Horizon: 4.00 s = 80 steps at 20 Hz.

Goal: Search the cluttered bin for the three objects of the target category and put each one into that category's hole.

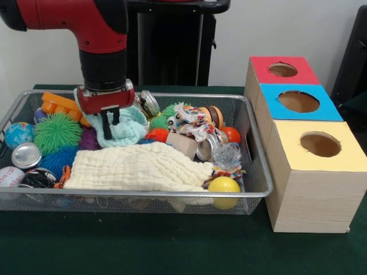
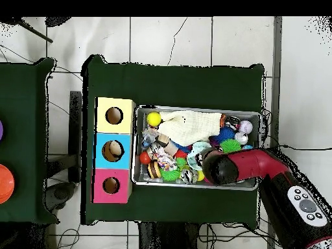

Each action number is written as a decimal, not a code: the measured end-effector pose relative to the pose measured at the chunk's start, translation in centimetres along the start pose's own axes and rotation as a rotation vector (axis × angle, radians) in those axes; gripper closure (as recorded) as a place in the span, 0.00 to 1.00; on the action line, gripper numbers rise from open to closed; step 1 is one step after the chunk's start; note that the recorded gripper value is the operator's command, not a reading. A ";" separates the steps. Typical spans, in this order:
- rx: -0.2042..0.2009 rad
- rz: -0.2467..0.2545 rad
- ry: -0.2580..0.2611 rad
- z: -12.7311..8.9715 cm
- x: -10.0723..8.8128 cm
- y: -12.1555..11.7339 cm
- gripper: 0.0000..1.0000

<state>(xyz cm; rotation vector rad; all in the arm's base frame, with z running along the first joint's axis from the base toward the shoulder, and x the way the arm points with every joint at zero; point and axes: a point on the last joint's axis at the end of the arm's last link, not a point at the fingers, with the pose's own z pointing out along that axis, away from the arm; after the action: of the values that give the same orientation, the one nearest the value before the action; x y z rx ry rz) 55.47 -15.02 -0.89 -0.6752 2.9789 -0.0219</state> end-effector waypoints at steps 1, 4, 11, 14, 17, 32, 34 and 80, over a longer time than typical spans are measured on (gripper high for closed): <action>-0.004 -0.013 0.012 -0.1 0.1 -0.2 1.00; -0.015 -0.061 0.047 -0.3 0.6 -0.9 1.00; -0.017 -0.228 0.083 -1.4 0.3 -2.1 1.00; -0.014 -0.284 0.089 -2.0 0.0 -2.5 1.00; -0.005 -0.353 0.107 -2.9 -0.4 -3.1 1.00; 0.064 -0.533 0.228 -8.7 -1.6 -7.5 1.00; 0.068 -0.541 0.237 -9.2 -1.8 -7.8 1.00; 0.119 -0.685 0.387 -26.8 -4.9 -17.3 1.00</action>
<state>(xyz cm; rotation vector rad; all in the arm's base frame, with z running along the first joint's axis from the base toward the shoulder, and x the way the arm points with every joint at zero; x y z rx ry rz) 64.97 -28.67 26.77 -1.8040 2.8624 -0.4103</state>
